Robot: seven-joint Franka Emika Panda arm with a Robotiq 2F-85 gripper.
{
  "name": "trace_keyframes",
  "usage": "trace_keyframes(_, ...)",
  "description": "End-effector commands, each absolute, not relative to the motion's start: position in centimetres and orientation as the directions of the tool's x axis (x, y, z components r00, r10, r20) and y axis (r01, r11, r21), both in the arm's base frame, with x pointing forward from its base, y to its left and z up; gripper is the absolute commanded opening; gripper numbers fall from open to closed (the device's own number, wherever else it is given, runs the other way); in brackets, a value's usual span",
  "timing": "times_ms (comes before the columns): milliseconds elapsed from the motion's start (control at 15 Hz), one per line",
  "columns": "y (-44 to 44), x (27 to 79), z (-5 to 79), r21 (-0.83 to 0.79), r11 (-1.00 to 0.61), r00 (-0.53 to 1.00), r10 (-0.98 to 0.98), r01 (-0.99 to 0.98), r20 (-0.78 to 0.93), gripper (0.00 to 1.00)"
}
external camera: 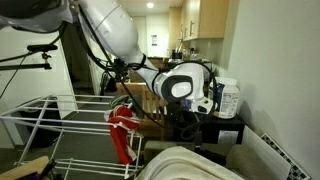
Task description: Cover the Ironing board stand with a towel
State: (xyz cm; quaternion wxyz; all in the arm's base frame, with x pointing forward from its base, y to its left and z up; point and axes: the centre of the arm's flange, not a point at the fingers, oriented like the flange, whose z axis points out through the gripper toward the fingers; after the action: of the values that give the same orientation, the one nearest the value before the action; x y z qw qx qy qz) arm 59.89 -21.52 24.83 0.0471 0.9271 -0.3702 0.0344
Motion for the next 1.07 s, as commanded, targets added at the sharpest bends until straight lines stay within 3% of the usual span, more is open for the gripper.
trace_keyframes(0,-21.2,60.6,23.7,0.110,-0.718,0.725,-0.687,-0.687,0.048,1.00)
trace_keyframes(533,-18.7,56.9,22.9,0.186,-0.773,0.777,-0.626,-0.607,-0.064,1.00)
trace_keyframes(1000,-20.4,52.5,18.9,0.286,-0.820,0.847,-0.529,-0.495,-0.052,1.00)
